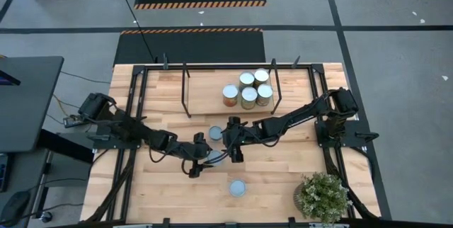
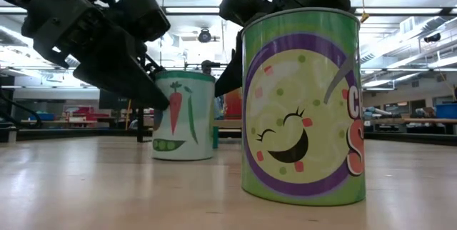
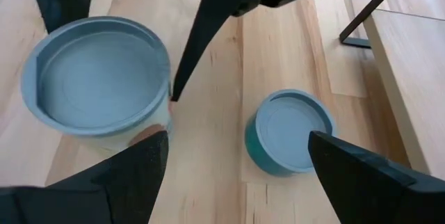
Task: Pick and place cans onto a shelf
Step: Put the canned mixed vegetables food on the shelf
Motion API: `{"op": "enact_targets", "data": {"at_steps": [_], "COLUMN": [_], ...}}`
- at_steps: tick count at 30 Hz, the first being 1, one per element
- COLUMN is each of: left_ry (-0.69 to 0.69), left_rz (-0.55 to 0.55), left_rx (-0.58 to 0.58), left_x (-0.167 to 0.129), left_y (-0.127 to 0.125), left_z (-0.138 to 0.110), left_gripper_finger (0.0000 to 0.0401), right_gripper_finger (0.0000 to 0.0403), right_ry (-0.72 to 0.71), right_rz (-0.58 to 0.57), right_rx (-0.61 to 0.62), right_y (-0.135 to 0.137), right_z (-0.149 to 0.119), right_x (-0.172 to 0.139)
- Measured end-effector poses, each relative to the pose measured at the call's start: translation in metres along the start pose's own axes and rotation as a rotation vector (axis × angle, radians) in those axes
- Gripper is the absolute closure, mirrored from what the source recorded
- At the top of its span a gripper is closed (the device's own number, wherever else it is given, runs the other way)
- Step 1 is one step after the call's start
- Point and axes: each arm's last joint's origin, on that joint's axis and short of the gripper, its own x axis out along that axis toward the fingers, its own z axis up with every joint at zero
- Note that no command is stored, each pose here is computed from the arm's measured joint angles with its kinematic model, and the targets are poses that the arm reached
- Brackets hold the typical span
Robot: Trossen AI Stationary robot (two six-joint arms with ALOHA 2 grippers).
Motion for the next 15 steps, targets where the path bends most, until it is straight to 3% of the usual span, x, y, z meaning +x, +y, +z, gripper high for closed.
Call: {"op": "enact_targets", "data": {"at_steps": [6,11,15], "left_ry": [-0.015,-0.012,0.01], "left_rz": [-0.004,-0.009,-0.008], "left_rx": [-0.011,-0.03,-0.025], "left_x": [0.001,0.001,0.001], "left_y": [0.0,0.0,0.001], "left_z": [0.001,0.001,-0.001], "left_gripper_finger": [0.0085,0.0085,0.0085], "right_gripper_finger": [0.0049,0.0049,0.0049], "right_ry": [0.013,0.064,0.084], "right_rz": [0.01,-0.053,-0.093], "right_rx": [-0.009,-0.04,-0.05], "right_y": [0.004,0.004,-0.001], "right_z": [-0.001,-0.001,0.018], "right_x": [-0.001,-0.006,-0.021]}}
